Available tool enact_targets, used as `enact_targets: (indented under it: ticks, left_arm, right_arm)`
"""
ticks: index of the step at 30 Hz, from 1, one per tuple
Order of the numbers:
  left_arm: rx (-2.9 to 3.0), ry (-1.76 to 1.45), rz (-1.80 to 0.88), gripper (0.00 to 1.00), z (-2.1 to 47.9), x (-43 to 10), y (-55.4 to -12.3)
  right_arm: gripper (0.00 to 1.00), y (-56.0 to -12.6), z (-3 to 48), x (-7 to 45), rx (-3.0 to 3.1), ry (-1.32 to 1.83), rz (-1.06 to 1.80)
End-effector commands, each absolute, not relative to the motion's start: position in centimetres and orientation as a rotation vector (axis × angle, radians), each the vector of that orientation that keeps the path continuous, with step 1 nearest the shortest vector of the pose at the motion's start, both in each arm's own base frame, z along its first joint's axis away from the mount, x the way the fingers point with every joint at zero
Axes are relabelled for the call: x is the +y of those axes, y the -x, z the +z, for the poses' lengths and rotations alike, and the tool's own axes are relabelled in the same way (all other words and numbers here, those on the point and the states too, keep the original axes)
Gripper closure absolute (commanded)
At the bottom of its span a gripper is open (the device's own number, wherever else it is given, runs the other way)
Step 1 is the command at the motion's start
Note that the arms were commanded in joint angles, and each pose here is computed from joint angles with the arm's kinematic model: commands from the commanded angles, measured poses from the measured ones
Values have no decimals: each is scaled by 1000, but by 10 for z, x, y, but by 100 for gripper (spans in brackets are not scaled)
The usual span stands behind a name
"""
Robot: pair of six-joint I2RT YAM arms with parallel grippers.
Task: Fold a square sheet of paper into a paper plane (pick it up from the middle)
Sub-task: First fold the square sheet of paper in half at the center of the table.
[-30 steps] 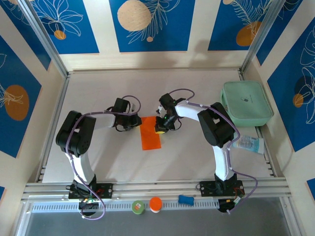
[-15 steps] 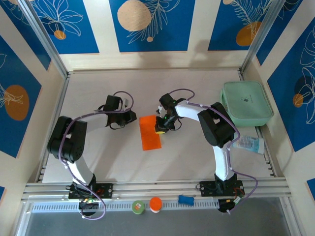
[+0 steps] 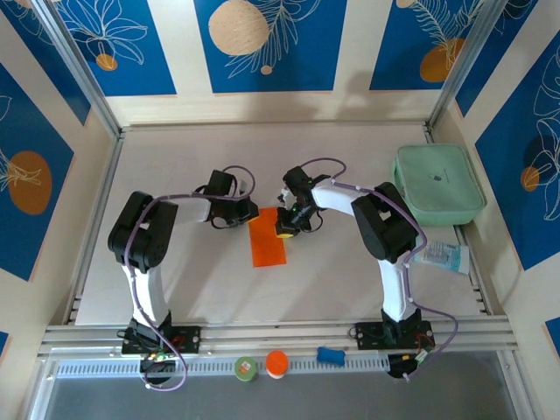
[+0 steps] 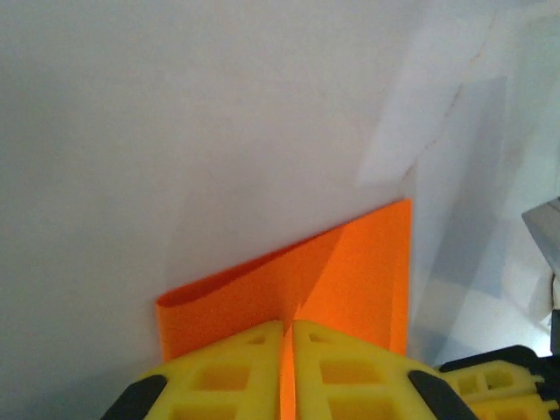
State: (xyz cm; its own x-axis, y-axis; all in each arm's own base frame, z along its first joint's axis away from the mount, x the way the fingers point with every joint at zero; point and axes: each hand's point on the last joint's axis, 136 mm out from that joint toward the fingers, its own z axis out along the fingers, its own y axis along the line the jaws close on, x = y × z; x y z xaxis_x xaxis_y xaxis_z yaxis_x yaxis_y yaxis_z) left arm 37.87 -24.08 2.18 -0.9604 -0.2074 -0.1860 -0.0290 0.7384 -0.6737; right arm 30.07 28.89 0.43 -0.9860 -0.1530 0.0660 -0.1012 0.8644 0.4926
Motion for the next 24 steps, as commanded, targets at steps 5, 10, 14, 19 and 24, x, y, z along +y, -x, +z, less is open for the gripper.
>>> enact_targets:
  ticks: [5, 10, 14, 19, 24]
  left_arm:
    - [2792, 325, -794, 88, -8, -185, -385]
    - [2803, 271, -734, 88, 2, -173, -398]
    - [2754, 220, -811, 87, 27, -184, -408]
    - [2663, 170, -1002, 86, 61, -213, -398]
    - [2680, 119, -1096, 85, 55, -246, -380]
  right_arm:
    - [94, -260, -82, 184, -2894, -92, -32]
    - [94, -261, -83, 186, -2897, -89, -41]
    - [94, -264, -81, 188, -2906, -87, -55]
    - [94, -275, -73, 199, -2927, -74, -127]
    - [94, -282, -68, 206, -2939, -84, -158]
